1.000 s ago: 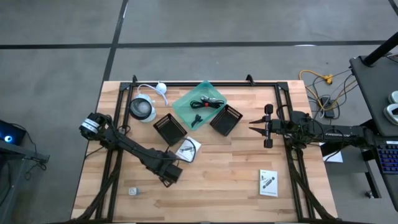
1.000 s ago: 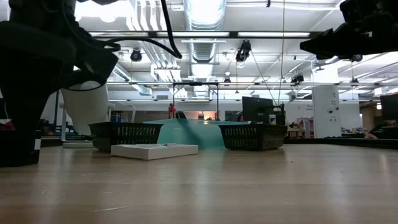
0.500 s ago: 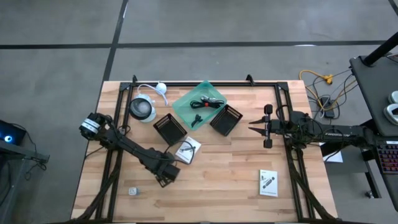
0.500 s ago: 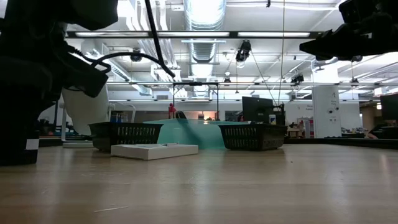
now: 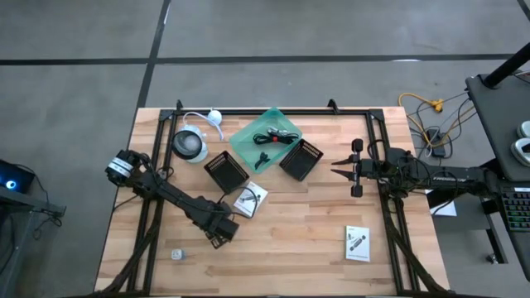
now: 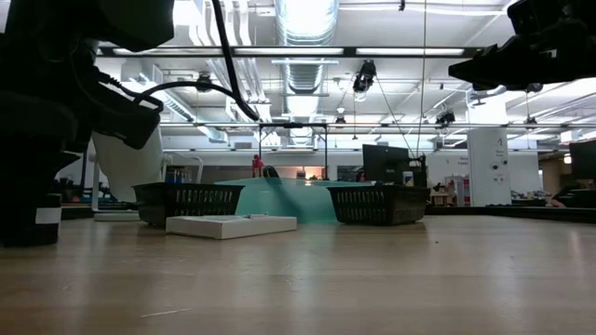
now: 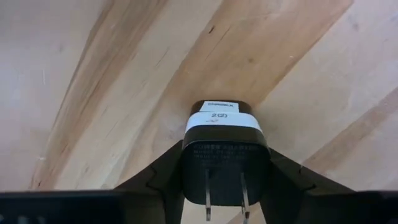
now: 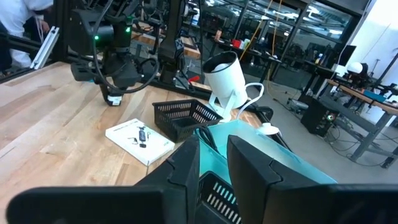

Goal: Pick and place items into bin
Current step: Put the black charger adapter into the left black bin, then put the blue charger adapter into the left black bin, then put the left card reader box into the right black bin

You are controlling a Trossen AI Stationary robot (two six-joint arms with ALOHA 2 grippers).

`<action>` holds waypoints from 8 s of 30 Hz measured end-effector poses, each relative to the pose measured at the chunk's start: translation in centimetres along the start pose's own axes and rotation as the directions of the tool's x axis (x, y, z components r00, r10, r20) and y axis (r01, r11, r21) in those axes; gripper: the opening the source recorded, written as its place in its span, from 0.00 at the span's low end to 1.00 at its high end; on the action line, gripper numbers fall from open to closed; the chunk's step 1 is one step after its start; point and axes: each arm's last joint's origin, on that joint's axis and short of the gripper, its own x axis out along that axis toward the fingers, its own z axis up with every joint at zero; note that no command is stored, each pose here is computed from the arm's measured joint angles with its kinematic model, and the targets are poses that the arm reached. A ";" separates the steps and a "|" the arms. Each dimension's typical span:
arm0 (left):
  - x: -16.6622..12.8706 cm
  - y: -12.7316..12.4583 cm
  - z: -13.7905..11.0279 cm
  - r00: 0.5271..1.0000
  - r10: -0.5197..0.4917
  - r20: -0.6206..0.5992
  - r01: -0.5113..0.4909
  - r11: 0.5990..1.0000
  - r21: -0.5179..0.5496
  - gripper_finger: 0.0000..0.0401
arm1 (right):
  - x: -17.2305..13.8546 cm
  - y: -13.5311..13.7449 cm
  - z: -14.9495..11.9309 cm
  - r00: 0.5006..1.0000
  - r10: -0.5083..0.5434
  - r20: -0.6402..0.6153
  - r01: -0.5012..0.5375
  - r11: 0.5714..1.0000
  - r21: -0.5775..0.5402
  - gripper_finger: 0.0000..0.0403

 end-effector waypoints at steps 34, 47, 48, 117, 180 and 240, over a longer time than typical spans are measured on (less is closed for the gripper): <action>-2.9 -0.8 1.2 0.983 -0.033 0.181 0.000 0.984 0.178 0.32 | 0.0 0.0 0.0 1.000 0.000 0.000 0.000 1.000 0.001 0.20; -7.2 3.8 6.9 0.889 0.085 0.449 -0.116 0.992 0.040 0.32 | 0.0 0.0 0.0 1.000 0.001 0.000 -0.001 1.000 -0.002 0.18; -7.1 4.4 7.4 0.892 0.098 0.441 -0.120 0.993 0.021 0.32 | 0.0 0.0 0.0 1.000 0.001 0.000 -0.001 1.000 -0.002 0.18; -6.9 -2.0 -8.2 0.925 -0.198 -0.324 -0.088 0.720 -0.688 0.76 | 0.0 0.0 0.0 1.000 0.000 0.000 0.000 0.999 -0.047 0.17; 2.2 0.3 -9.4 0.871 -0.331 -0.364 0.097 0.840 -0.533 0.33 | 0.0 0.0 0.0 1.000 0.000 0.001 0.000 0.999 -0.047 0.17; -5.4 6.6 9.0 0.788 0.081 0.610 -0.045 0.996 -0.074 0.80 | 0.0 0.0 0.0 1.000 0.001 -0.002 -0.001 0.999 -0.043 0.17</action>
